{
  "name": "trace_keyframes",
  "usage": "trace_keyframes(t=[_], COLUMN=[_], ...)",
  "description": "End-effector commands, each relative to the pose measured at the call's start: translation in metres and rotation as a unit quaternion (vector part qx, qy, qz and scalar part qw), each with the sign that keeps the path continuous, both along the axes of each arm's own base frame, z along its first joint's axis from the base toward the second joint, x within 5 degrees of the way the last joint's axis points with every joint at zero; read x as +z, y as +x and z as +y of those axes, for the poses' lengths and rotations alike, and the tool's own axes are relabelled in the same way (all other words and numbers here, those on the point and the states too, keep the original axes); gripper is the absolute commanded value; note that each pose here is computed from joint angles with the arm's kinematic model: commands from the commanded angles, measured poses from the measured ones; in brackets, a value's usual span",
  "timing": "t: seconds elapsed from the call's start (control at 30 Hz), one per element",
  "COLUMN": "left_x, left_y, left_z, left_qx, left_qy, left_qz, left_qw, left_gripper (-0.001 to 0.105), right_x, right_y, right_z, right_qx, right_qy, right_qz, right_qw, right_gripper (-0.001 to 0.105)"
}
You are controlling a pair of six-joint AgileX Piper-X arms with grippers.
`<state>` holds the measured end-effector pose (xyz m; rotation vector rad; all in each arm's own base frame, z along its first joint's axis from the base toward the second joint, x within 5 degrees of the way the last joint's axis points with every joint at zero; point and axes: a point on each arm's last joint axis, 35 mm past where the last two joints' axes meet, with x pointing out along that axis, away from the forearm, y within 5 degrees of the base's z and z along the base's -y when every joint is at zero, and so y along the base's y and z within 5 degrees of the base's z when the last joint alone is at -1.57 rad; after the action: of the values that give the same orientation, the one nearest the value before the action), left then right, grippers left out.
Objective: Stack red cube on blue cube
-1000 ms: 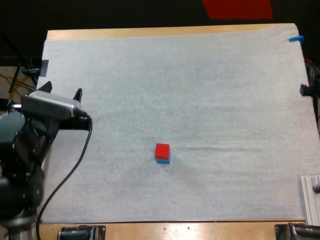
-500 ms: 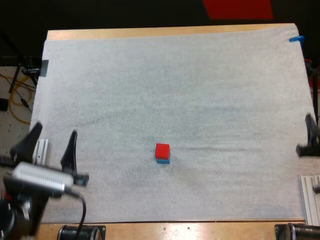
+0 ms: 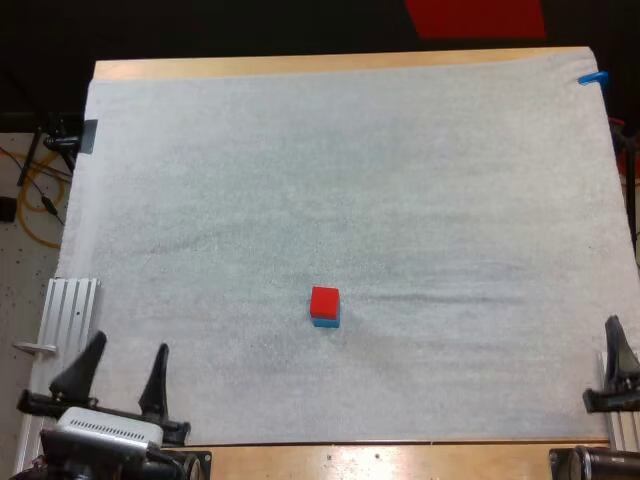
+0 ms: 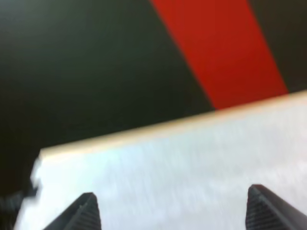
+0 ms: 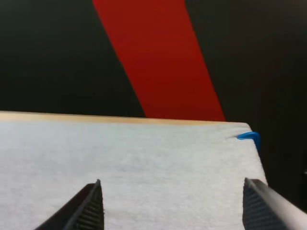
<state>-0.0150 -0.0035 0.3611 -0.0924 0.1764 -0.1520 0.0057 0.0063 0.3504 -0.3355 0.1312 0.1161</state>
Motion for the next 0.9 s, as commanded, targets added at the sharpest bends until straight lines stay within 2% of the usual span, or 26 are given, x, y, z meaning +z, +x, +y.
trace_keyframes(t=[0.0, 0.07, 0.23, 0.37, 0.67, 0.87], left_x=[-0.005, -0.010, -0.013, -0.026, -0.067, -0.075], left_y=[0.001, 0.002, 0.010, 0.025, 0.048, 0.051], left_z=[0.001, 0.002, 0.004, 0.003, 0.003, 0.003], left_qx=[0.025, 0.044, 0.070, 0.070, 0.069, 0.069], left_qy=[-0.004, 0.000, 0.004, 0.004, 0.009, 0.010], left_qz=[0.039, 0.054, 0.041, 0.041, 0.101, 0.111], left_qw=[0.9989, 0.9976, 0.9967, 0.9967, 0.9924, 0.9913], left_gripper=[0.063, 0.063, 0.063, 0.063, 0.063, 0.063], right_x=[-0.005, -0.008, -0.014, -0.027, -0.050, -0.055], right_y=[0.003, 0.000, 0.006, 0.013, 0.024, 0.025], right_z=[0.000, 0.000, 0.000, -0.001, -0.002, -0.002], right_qx=[0.002, -0.004, 0.011, 0.012, 0.011, 0.010], right_qy=[0.010, 0.003, 0.005, 0.011, 0.017, 0.023], right_qz=[0.016, 0.038, 0.040, 0.062, 0.100, 0.112], right_qw=[1.000, 0.999, 0.999, 0.998, 0.995, 0.993], right_gripper=[0.060, 0.060, 0.060, 0.060, 0.060, 0.060])
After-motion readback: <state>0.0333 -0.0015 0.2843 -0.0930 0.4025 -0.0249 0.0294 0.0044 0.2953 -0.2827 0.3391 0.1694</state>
